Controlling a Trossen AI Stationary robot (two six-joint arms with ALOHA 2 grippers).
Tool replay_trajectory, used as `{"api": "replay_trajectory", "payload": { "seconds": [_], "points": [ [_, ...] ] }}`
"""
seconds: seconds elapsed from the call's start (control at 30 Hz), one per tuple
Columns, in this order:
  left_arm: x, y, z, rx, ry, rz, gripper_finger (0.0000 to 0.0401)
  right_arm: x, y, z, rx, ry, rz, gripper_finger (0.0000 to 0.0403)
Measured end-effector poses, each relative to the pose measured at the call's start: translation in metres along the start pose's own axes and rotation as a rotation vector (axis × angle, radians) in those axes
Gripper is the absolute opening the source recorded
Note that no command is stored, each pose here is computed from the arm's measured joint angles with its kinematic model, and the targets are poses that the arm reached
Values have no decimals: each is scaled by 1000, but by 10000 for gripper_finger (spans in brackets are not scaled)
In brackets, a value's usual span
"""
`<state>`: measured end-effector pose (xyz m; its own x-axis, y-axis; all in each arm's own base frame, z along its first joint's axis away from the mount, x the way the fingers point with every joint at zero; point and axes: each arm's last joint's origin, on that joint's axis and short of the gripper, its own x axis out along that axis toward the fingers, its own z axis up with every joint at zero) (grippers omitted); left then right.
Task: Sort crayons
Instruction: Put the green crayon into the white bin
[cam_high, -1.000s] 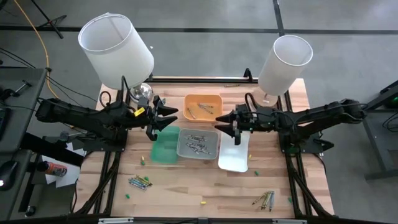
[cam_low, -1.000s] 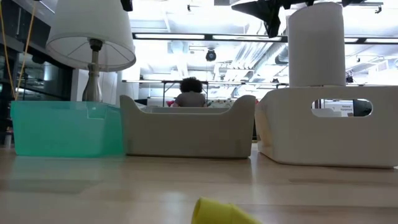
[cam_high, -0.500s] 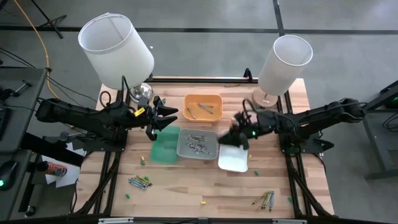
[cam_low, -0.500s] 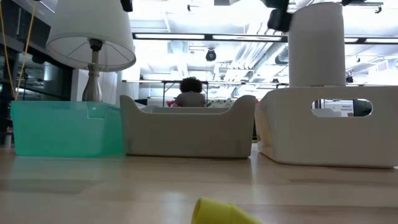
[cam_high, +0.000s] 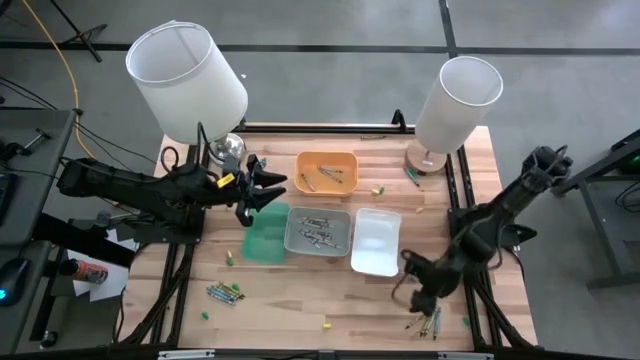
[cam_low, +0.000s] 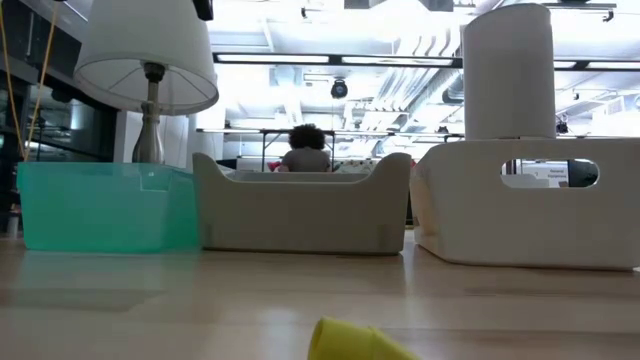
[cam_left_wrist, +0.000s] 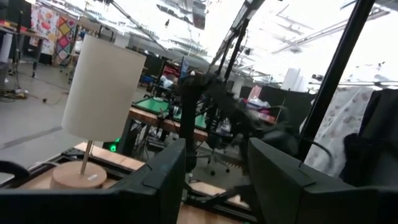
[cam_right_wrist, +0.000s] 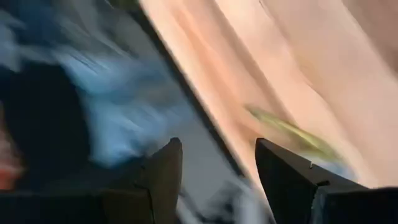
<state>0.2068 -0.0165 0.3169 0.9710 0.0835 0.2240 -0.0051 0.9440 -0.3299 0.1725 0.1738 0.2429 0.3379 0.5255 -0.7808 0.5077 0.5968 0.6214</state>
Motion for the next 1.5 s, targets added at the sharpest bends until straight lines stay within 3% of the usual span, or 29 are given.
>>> {"api": "replay_trajectory", "payload": {
  "seconds": [0.17, 0.27, 0.33, 0.7, 1.03, 1.27, 1.37, 1.5],
  "points": [
    [0, 1, -3, 6, 30, 9, 161, 17, 13, -8, -320, 104, -342, 197],
    [0, 1, -4, 8, 44, 14, 161, 38, 18, -15, -549, 141, -445, 197],
    [0, 2, -5, 10, 51, 16, 161, 54, 20, -18, -629, 161, -466, 197],
    [0, 2, -7, 13, 74, 23, 161, 116, 10, -18, -655, 193, -517, 197],
    [0, 2, -8, 13, 79, 25, 161, 137, 2, -27, -721, 225, -549, 197],
    [0, 3, -8, 5, 78, 28, 161, 138, 0, -32, -762, 169, -578, 196],
    [0, 3, -8, 5, 78, 28, 161, 138, -3, -33, -769, 161, -594, 183],
    [0, 3, -8, 5, 78, 28, 161, 138, -10, -33, -767, 164, -627, 134]
  ]
}}
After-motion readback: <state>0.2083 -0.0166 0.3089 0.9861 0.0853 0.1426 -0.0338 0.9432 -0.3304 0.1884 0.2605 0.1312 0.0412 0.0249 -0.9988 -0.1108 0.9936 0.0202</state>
